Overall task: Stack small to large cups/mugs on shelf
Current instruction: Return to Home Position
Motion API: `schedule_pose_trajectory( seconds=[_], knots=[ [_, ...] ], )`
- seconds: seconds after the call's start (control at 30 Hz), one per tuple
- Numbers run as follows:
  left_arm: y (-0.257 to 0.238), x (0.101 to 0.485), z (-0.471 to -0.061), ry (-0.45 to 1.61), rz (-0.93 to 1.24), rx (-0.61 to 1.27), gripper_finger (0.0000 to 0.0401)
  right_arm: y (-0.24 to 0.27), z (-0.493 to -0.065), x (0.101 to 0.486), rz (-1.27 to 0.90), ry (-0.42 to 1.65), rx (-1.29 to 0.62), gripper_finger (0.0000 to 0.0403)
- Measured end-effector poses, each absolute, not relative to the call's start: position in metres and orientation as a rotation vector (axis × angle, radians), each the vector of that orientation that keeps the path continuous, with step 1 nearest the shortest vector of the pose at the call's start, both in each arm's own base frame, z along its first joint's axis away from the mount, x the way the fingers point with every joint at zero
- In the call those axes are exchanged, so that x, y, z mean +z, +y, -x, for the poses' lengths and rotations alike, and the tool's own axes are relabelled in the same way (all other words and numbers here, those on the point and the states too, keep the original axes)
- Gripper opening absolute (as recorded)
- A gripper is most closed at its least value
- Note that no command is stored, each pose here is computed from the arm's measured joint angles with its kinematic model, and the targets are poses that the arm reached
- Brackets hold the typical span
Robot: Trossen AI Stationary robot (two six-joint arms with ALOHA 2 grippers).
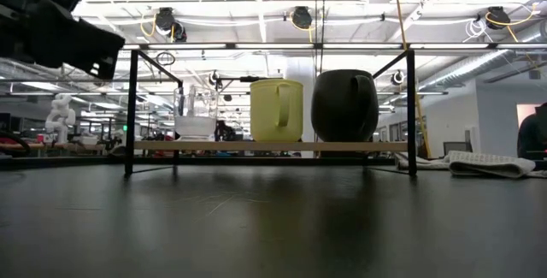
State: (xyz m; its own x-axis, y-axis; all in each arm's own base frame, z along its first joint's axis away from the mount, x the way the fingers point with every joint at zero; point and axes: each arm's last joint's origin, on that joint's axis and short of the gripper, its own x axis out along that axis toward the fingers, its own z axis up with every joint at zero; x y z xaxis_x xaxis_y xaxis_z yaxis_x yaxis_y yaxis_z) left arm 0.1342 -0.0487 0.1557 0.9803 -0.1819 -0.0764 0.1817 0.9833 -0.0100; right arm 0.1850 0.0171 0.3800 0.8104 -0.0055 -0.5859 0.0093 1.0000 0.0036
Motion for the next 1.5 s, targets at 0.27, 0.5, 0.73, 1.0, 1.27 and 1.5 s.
schedule_pose_trajectory(
  seconds=[0.27, 0.5, 0.73, 1.0, 1.27, 1.5],
  knots=[
    [-0.059, 0.162, -0.132, 0.04, -0.039, -0.312, 0.0008, 0.045, -0.174, 0.329, 0.068, 0.616, 0.02, 0.0005],
    [-0.073, 0.176, -0.129, 0.001, -0.122, -0.204, 0.0002, 0.07, -0.166, 0.294, 0.03, 0.425, 0.17, 0.0001],
    [-0.086, 0.182, -0.118, 0.043, -0.229, 0.009, 0.0001, 0.075, -0.139, 0.274, 0.025, 0.346, 0.141, 0.0],
    [-0.07, 0.195, -0.113, -0.009, -0.249, 0.08, 0.0001, 0.064, -0.122, 0.259, 0.044, 0.28, 0.137, 0.0],
    [-0.045, 0.196, -0.101, 0.002, -0.188, 0.083, 0.0, 0.056, -0.113, 0.245, -0.012, 0.238, 0.12, 0.0],
    [-0.036, 0.193, -0.086, 0.009, -0.134, 0.053, 0.0, 0.055, -0.104, 0.227, -0.042, 0.187, 0.155, 0.0]
  ],
)
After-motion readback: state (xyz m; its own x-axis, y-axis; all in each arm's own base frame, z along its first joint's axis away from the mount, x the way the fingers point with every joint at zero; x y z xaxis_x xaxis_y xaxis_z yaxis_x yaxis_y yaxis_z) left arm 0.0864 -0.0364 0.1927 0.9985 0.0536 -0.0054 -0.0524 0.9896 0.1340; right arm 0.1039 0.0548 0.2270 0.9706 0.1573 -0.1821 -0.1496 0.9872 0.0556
